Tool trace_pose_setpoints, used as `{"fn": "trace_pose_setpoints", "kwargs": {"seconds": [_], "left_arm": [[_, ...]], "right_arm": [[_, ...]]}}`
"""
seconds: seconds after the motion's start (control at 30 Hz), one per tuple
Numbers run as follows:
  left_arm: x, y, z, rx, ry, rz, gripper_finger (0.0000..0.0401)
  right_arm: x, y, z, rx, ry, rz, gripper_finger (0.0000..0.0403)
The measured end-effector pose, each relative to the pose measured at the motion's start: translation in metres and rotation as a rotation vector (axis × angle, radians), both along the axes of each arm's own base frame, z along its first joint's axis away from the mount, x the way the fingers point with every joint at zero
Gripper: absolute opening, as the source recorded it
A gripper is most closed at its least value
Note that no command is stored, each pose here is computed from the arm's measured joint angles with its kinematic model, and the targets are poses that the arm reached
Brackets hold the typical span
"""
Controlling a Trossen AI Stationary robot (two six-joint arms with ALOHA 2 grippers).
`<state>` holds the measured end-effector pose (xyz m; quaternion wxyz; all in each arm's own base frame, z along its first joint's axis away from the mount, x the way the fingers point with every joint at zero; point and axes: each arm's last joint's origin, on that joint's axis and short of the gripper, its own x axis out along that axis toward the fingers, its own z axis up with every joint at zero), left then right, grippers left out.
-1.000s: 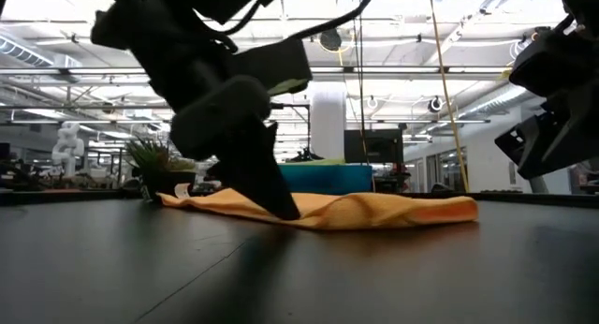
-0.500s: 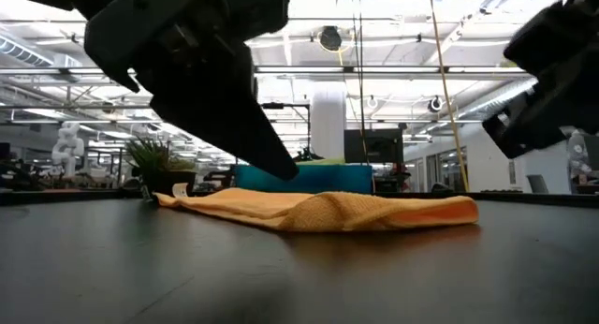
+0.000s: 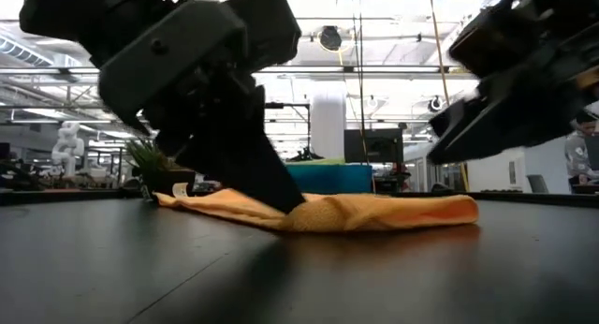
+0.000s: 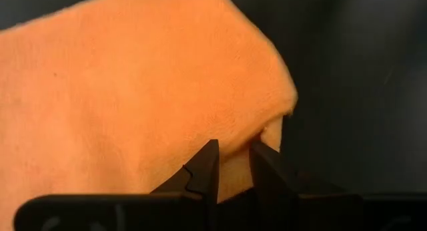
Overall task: Fold microfiber towels
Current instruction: Fold the orange microfiber cloth
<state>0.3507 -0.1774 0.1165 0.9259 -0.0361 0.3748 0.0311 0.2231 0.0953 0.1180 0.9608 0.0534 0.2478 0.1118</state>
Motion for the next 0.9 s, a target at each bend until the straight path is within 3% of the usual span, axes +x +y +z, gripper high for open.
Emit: {"fn": "trace_pose_setpoints", "kwargs": {"seconds": [0.37,0.63,0.9], "left_arm": [[0.001,-0.007,0.004,-0.03,-0.039,-0.059,0.0088],[-0.001,-0.02,0.007,-0.059,-0.067,-0.179,0.0088],[0.0,-0.02,0.012,-0.039,-0.097,-0.197,0.0088]], "right_arm": [[0.036,-0.007,-0.028,-0.008,0.101,-0.038,0.0105],[0.042,-0.01,-0.031,0.01,0.115,-0.07,0.0105],[0.042,-0.01,-0.025,0.032,0.098,-0.047,0.0105]]}}
